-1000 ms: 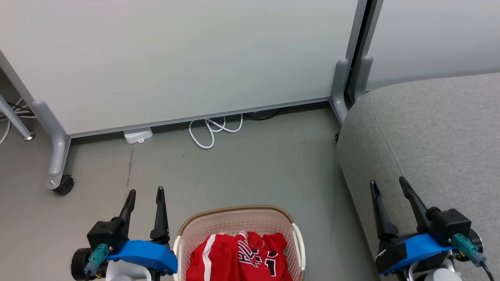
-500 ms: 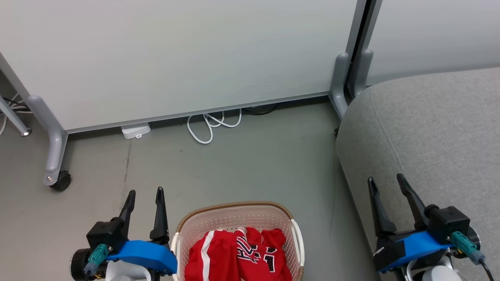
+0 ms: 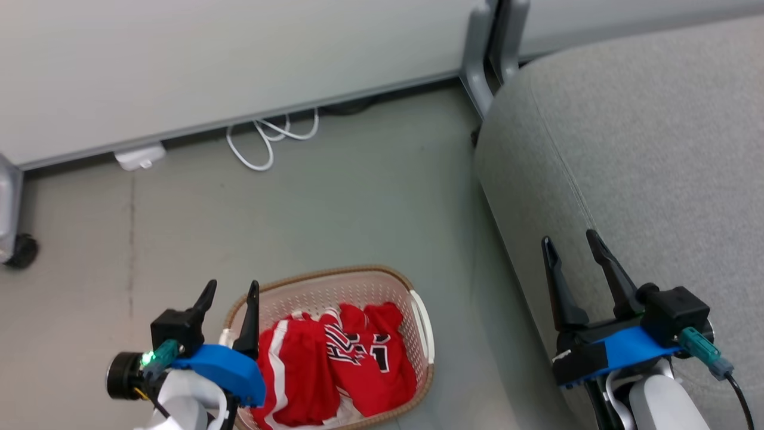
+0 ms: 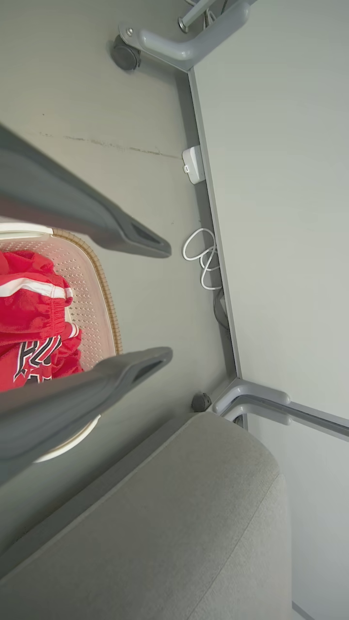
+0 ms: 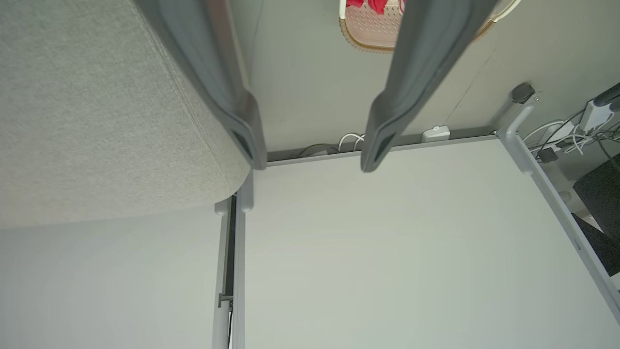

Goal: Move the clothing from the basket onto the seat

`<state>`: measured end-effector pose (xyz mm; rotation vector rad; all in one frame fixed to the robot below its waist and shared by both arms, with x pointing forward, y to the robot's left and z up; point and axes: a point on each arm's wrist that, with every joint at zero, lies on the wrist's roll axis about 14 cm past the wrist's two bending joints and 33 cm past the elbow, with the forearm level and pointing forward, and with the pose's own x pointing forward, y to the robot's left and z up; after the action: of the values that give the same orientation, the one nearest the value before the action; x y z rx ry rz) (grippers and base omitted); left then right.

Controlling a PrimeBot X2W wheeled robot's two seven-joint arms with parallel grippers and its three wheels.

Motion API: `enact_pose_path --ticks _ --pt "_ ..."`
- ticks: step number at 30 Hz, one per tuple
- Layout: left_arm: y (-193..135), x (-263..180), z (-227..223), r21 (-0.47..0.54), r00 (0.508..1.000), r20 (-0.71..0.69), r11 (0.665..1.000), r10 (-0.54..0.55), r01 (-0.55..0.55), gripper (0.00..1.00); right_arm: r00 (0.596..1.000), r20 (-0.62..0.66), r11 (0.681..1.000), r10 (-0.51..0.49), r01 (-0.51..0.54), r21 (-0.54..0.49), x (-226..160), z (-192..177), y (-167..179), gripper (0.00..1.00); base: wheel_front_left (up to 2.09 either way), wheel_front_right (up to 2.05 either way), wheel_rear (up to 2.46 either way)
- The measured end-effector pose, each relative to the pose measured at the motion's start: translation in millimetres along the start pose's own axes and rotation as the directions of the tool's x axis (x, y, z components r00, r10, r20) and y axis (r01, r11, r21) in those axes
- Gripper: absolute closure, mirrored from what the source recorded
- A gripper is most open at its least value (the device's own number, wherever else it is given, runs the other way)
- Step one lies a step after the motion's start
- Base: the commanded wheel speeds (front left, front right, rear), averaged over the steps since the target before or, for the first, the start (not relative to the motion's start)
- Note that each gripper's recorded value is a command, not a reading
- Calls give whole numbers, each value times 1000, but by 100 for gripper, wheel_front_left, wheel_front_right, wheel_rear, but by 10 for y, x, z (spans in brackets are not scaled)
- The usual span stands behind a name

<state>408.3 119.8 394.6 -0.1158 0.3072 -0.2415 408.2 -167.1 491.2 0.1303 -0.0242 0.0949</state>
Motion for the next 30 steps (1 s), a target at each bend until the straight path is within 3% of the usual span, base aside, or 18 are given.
enact_pose_path --ticks 7,12,22,30 --pt "-53 407 -458 70 980 -181 993 -83 97 0 998 -48 1000 -27 28 12 178 -237 -137 0 0 0 0" --pt "-82 604 -959 116 925 -355 976 -134 186 0 995 -91 999 -42 45 28 301 -444 -226 0 0 0 0" --pt "-72 852 -1848 194 758 -618 893 -211 406 0 988 -152 998 -40 46 33 486 -791 -306 0 0 0 0" --pt "62 925 -2271 233 647 -732 813 -215 534 0 975 -213 997 -69 77 28 454 -1037 -426 0 0 0 0"
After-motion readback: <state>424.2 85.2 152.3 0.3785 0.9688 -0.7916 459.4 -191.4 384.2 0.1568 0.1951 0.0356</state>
